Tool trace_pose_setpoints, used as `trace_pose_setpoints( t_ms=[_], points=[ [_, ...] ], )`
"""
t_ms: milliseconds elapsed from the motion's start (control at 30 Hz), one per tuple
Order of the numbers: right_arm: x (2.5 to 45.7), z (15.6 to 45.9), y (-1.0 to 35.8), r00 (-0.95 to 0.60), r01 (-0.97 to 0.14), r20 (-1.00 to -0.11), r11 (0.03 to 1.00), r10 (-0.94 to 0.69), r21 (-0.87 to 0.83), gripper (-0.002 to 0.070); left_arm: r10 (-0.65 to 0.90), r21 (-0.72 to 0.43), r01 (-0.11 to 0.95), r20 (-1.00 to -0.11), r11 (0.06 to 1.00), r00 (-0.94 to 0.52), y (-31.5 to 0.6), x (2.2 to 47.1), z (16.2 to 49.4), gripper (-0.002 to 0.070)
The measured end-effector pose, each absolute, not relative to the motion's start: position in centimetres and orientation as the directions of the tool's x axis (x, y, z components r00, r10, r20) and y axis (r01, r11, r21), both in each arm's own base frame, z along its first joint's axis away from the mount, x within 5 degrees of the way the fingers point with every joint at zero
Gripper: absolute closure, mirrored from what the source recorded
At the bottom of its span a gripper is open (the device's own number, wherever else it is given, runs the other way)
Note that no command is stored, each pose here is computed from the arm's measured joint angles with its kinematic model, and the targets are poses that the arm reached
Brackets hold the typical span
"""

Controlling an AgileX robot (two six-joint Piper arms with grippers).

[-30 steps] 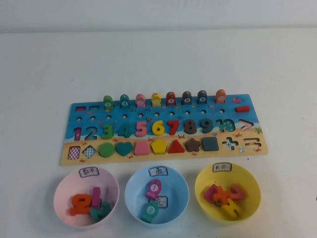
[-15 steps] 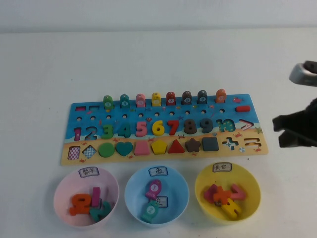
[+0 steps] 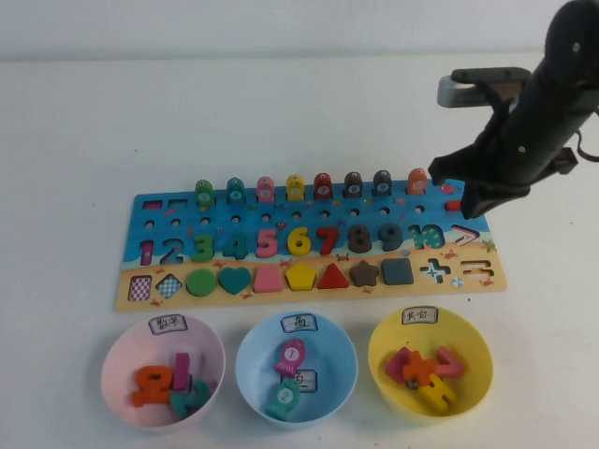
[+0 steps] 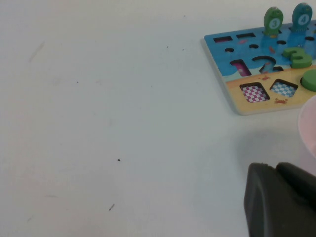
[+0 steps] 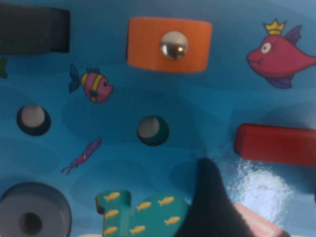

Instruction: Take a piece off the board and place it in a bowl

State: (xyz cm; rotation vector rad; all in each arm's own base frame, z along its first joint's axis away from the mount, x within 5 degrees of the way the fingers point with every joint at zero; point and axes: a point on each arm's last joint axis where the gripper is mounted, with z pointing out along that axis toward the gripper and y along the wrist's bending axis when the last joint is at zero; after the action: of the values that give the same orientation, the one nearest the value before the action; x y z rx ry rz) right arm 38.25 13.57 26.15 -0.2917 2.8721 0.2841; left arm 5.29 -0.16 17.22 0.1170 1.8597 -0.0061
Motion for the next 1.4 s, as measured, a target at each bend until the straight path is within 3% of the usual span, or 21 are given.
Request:
trace_pose_setpoints(
  t_ms=[167, 400, 500, 1000, 1400],
  points=[
    [41.3, 24.8, 14.3, -0.962, -0.212, -0.203, 0.968, -0.183, 0.132, 0.0649, 0.078, 0.056, 0.084, -0.956, 0.995, -0.283, -0.2, 5.3, 17.2, 0.0678],
    [44.5, 23.6, 14.6, -0.959, -0.184, -0.231, 0.980, -0.164, 0.070, 0.0354, 0.078, 0.056, 0.084, -0.956, 0.995, -0.283, -0.2, 5.3, 17.2, 0.0678],
    [45.2, 22.9, 14.7, -0.959, -0.181, -0.229, 0.982, -0.165, 0.048, 0.0302, 0.078, 0.056, 0.084, -0.956, 0.995, -0.283, -0.2, 5.3, 17.2, 0.0678],
    [46.4, 18.8, 14.8, -0.972, -0.178, -0.160, 0.984, -0.173, 0.015, 0.0283, 0.078, 0.056, 0.084, -0.956, 0.995, -0.283, -0.2, 5.3, 17.2, 0.0678],
    [46.5, 18.6, 14.8, -0.978, -0.138, -0.157, 0.990, -0.134, 0.013, 0.0283, 0.078, 0.056, 0.084, -0.956, 0.995, -0.283, -0.2, 5.3, 17.2, 0.0678]
  ],
)
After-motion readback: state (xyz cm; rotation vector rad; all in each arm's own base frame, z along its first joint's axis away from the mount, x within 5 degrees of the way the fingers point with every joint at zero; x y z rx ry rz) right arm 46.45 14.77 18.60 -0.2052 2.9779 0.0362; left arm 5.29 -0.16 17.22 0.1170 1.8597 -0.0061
